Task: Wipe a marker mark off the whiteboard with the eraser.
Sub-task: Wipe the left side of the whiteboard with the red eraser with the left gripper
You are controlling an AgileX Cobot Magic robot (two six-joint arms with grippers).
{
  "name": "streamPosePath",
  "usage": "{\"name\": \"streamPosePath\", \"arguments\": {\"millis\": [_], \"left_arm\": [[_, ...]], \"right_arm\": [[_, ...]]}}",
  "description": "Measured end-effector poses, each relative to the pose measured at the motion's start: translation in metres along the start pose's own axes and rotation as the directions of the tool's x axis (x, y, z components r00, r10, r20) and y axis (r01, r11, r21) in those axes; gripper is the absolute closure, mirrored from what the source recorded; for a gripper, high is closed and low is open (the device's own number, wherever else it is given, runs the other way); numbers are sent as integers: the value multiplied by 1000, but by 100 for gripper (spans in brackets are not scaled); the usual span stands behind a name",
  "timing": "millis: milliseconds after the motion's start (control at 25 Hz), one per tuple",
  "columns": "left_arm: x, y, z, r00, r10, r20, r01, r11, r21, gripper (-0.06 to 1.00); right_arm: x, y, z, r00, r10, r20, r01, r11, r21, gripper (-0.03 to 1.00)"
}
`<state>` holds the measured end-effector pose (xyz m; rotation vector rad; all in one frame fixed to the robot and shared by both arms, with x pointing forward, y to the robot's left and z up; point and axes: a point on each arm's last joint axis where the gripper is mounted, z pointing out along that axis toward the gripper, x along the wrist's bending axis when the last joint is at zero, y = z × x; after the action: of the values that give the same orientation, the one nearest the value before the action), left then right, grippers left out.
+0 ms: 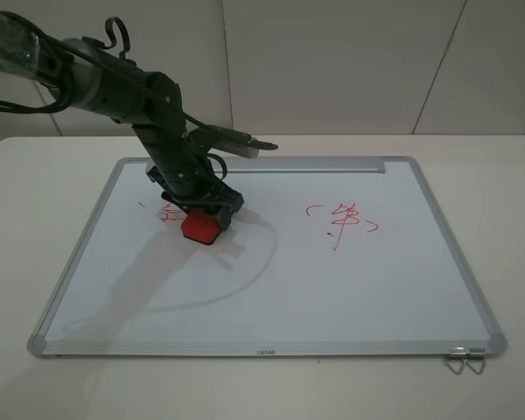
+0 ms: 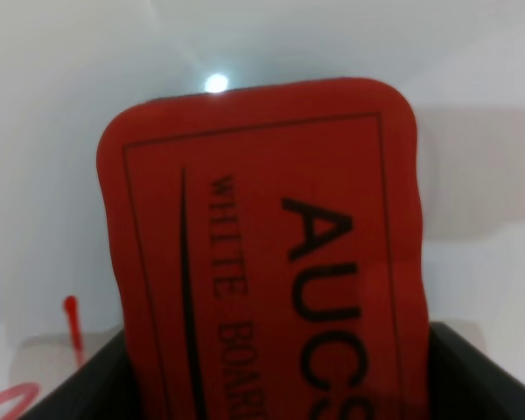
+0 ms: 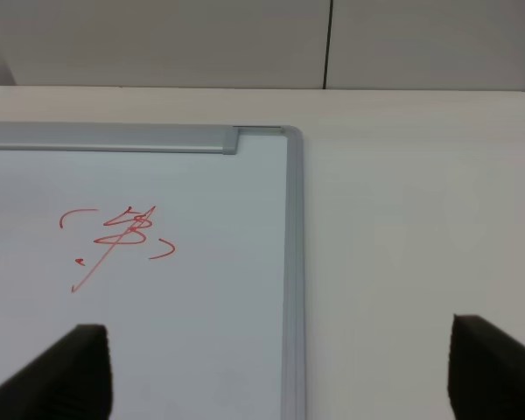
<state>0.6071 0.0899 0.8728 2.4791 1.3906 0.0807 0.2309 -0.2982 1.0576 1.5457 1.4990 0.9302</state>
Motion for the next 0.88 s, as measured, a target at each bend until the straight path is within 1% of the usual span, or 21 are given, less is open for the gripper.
{"name": "streamPosePath", "arguments": {"millis": [200,320,440,520,640,880], "left_arm": [[-3,0,7,1000,-17,16,17,1000,17,35],[0,0,8,998,-60,12,59,998,19,35],[6,0,8,995,-101,-8,101,995,19,36],[14,-1,7,994,-103,-39,105,994,33,36],[35,-7,5,989,-106,-102,114,991,72,36],[68,-16,-1,964,-218,-153,236,965,114,36]], "right_arm": [[0,0,0,1000,0,0,0,1000,0,27],[0,0,0,1000,0,0,0,1000,0,27],[0,0,0,1000,0,0,0,1000,0,27],[0,0,0,1000,0,0,0,1000,0,27],[0,0,0,1000,0,0,0,1000,0,27],[0,0,0,1000,0,0,0,1000,0,27]]}}
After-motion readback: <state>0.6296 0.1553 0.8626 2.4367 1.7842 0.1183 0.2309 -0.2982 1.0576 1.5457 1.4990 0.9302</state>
